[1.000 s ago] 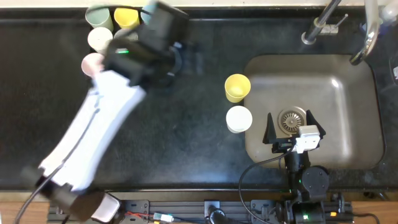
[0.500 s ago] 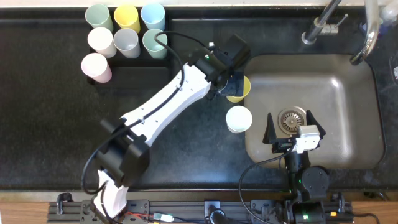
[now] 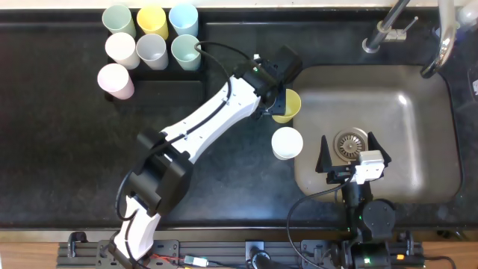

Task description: Store Cups

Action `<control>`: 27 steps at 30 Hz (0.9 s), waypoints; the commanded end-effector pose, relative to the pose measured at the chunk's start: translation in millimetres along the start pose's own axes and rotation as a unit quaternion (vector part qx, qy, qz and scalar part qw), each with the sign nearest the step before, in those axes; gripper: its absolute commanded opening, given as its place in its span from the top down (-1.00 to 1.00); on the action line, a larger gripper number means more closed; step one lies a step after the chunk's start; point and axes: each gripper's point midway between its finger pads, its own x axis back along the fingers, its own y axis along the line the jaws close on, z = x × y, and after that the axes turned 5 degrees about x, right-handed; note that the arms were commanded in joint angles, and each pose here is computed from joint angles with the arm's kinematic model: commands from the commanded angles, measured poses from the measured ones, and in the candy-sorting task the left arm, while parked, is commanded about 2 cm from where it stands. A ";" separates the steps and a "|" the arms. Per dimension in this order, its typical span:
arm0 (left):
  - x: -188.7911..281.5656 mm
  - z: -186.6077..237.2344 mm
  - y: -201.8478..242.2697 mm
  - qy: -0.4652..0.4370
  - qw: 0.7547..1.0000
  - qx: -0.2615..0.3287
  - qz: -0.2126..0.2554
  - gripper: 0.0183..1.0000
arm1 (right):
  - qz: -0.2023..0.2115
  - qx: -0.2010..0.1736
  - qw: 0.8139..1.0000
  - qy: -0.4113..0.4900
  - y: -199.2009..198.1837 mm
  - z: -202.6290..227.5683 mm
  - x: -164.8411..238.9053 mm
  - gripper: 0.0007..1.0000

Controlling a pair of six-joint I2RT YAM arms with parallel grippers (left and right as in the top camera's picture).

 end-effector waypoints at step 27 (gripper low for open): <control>224.0 -67.7 288.8 -0.121 0.964 0.202 -0.127 0.96 | -0.002 0.002 1.000 0.000 1.4 3.4 -0.4 -0.99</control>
